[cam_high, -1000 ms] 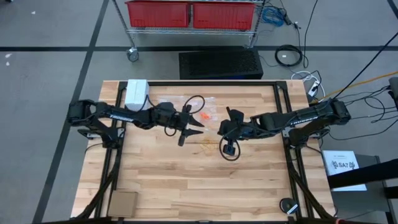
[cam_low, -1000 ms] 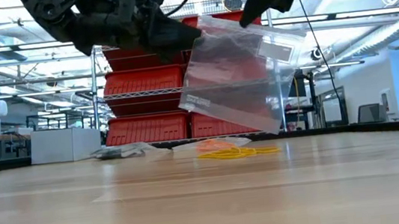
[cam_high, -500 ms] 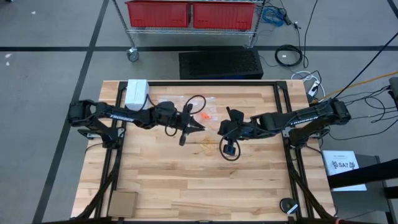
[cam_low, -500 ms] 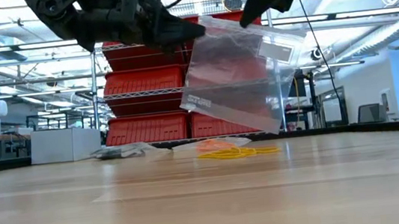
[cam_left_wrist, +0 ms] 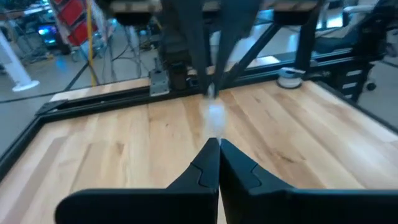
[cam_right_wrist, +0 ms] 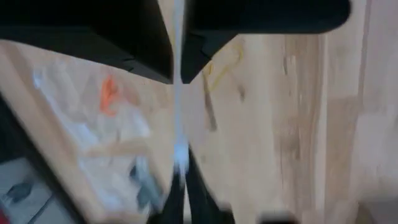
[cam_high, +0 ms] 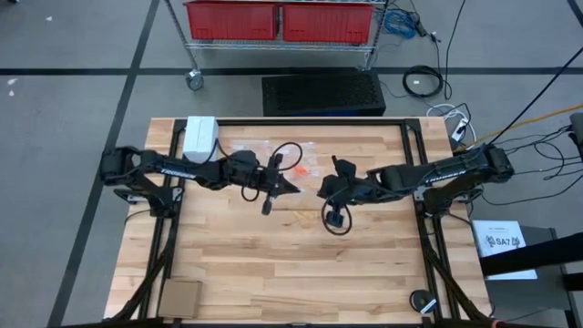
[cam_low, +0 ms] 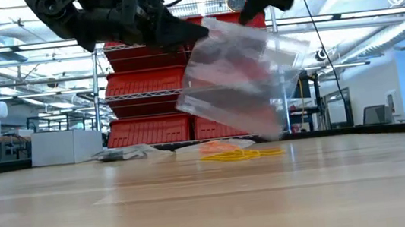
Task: Sort rubber bands
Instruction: Open the bottom transparent zip bag
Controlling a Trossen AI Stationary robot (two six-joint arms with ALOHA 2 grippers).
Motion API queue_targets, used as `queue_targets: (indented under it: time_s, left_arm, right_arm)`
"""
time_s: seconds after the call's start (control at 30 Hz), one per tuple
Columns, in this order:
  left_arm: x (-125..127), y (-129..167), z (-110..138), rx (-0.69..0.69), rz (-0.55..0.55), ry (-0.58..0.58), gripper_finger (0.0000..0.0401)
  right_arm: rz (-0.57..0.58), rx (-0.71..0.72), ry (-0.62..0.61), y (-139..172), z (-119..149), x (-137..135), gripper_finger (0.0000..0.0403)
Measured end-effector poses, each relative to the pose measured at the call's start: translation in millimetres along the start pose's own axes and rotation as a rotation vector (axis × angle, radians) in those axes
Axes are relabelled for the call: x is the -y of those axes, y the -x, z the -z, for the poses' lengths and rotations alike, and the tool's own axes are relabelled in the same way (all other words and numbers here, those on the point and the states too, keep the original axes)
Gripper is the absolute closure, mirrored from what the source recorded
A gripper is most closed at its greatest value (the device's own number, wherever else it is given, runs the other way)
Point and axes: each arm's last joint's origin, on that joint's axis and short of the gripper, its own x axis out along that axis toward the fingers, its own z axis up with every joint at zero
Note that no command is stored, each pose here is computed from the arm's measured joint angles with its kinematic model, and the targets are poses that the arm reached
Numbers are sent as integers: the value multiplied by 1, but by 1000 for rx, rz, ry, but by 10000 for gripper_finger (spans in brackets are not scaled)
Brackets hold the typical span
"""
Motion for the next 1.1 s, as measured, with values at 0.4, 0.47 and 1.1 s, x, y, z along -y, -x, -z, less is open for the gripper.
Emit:
queue_targets:
  time_s: [0.4,0.47,1.1]
  left_arm:
    - [-1,0,2,-24,-42,-1,400]
    - [-1,0,2,-32,-55,1,400]
    - [-3,0,4,-49,-88,7,401]
  right_arm:
    - [11,167,3,-17,-21,9,278]
    - [1,148,3,-25,-21,9,273]
    - [51,104,4,-37,-16,9,393]
